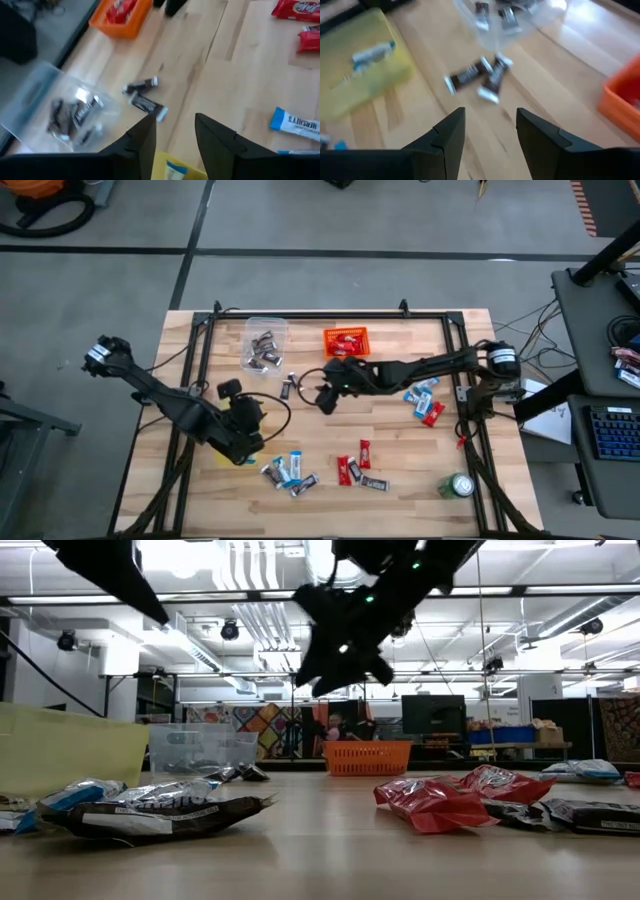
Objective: Sort candy
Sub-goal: Put the top left brown candy into the transparent bin
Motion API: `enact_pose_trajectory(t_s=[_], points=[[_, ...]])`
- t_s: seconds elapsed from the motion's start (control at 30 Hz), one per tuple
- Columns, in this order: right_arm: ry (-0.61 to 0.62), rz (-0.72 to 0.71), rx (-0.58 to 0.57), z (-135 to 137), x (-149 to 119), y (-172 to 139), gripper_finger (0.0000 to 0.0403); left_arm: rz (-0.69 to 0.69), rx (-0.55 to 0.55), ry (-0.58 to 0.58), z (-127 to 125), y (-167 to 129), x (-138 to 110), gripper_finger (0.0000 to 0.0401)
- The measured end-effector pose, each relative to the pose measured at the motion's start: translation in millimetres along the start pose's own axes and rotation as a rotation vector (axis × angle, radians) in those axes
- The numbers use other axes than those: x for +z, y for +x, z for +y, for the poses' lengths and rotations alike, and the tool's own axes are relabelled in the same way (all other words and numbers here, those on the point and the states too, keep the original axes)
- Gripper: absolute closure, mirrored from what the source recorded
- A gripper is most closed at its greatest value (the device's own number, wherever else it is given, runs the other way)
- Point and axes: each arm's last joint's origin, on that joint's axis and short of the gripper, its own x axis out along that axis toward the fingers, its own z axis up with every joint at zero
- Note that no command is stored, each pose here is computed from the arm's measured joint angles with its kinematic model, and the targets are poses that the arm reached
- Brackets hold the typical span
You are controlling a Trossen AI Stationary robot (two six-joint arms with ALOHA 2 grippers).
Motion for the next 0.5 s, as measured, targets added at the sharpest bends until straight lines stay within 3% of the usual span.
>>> enact_pose_trajectory(t_s=[0.5], points=[[-0.024,0.054,-0.063,5.6,1.3,94.8,0.0239,-0.065,0.087,0.048,21.3,-3.7,-13.7,0.0290]])
